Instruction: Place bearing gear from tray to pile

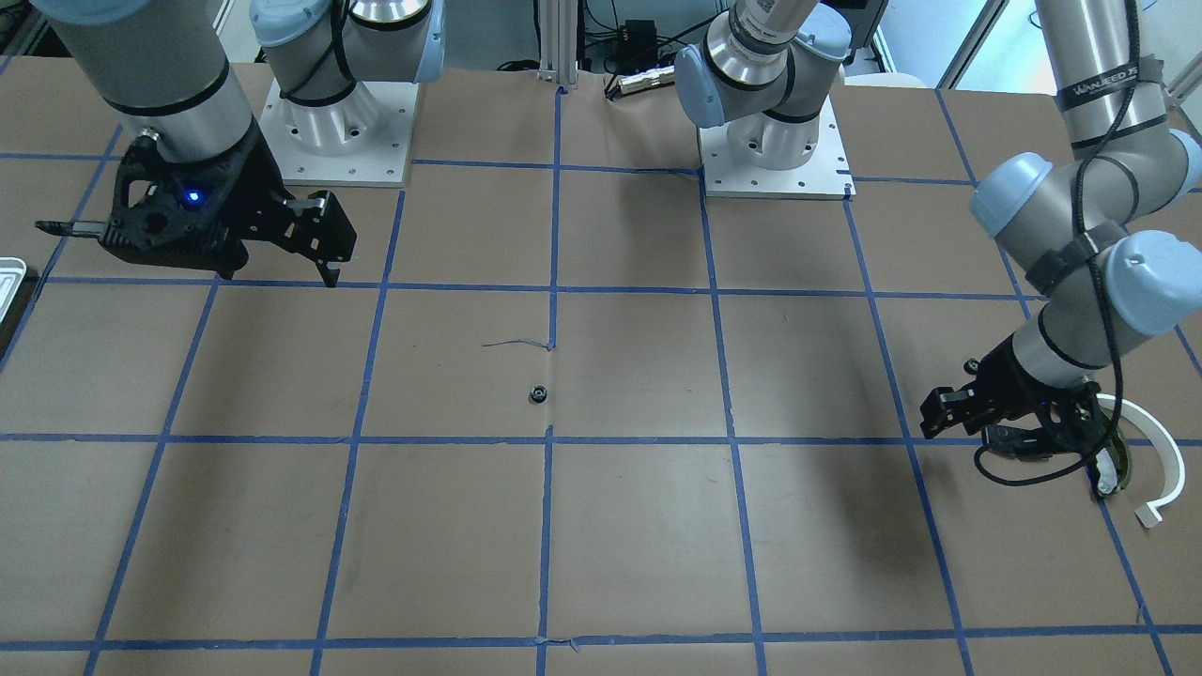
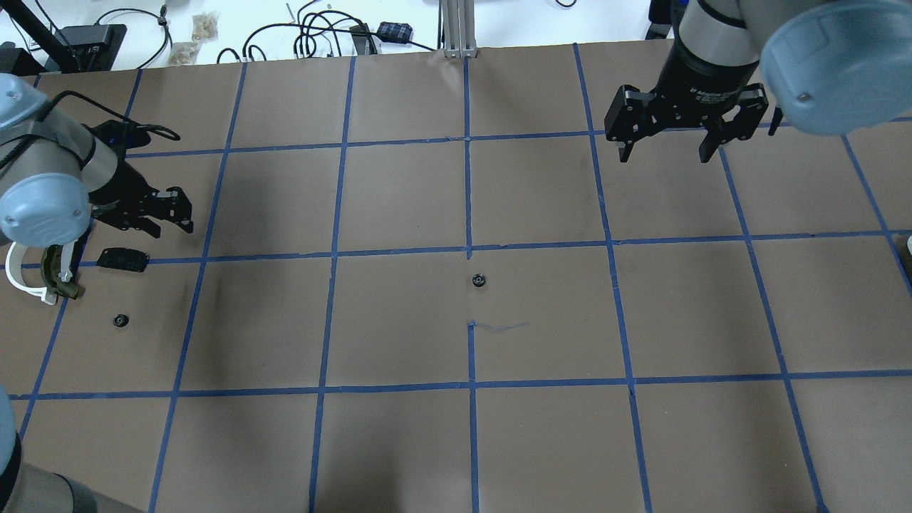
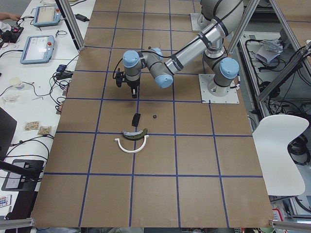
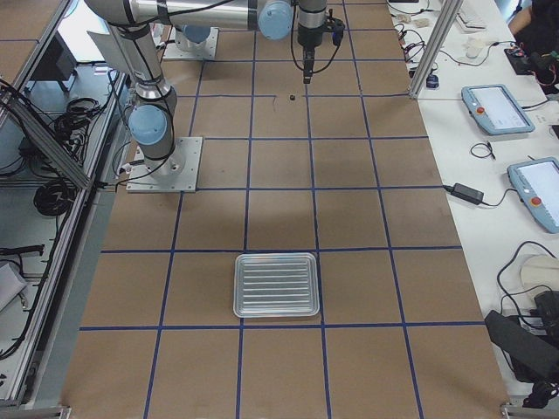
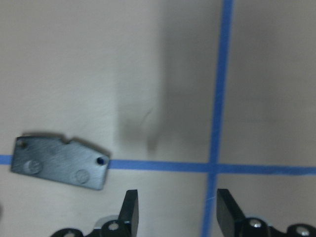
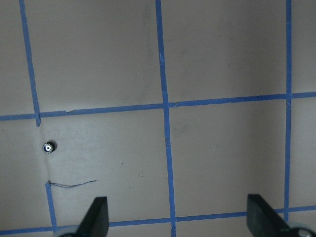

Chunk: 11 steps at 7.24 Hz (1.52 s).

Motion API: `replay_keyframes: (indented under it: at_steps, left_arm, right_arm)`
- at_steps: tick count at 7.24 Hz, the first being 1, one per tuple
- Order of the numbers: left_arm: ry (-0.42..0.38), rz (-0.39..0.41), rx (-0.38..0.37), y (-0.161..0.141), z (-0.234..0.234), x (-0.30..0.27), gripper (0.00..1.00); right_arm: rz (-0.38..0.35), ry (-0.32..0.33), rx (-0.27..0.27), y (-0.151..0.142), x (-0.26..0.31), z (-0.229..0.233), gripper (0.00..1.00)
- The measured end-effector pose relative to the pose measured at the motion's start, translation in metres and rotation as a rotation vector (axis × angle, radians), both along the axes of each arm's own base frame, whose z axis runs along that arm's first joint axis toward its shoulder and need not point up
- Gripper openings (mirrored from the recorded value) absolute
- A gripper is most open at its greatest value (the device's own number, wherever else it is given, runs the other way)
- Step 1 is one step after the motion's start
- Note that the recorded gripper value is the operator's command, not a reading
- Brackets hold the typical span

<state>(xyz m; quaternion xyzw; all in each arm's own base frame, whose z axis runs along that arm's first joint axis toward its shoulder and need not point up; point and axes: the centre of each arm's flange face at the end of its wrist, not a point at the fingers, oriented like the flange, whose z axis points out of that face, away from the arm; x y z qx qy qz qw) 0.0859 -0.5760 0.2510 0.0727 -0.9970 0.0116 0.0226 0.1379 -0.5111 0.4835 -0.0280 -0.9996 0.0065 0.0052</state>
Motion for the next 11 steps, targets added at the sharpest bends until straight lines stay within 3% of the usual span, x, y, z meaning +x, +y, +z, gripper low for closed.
replay_keyframes:
  at_steps: [1, 3, 5, 6, 8, 10, 11]
  left_arm:
    - [0.005, 0.034, 0.002, -0.009, -0.002, -0.059, 0.7]
    - [0.0, 0.014, -0.022, -0.008, -0.005, -0.185, 0.7]
    - [-0.002, 0.026, -0.024, 0.013, -0.013, -0.281, 0.97]
    - [0.001, 0.065, -0.022, 0.029, -0.017, -0.329, 1.0]
    - [-0.003, 0.116, -0.013, 0.063, -0.026, -0.4, 1.0]
    - [-0.007, 0.11, -0.002, 0.086, -0.038, -0.44, 1.0]
    - [0.0, 0.106, -0.012, 0.092, -0.042, -0.454, 0.95]
  right_arm:
    - [0.005, -0.019, 0.004, 0.004, 0.002, 0.02, 1.0]
    - [0.008, -0.021, 0.02, 0.007, 0.002, 0.031, 1.0]
    - [0.014, 0.015, 0.024, 0.007, -0.002, 0.03, 1.0]
    - [0.012, 0.024, 0.024, 0.007, -0.002, 0.03, 1.0]
    - [0.01, 0.023, 0.023, 0.007, -0.002, 0.029, 1.0]
    - [0.008, 0.021, 0.021, 0.007, -0.002, 0.029, 1.0]
    - [0.009, 0.02, 0.022, 0.007, -0.002, 0.028, 1.0]
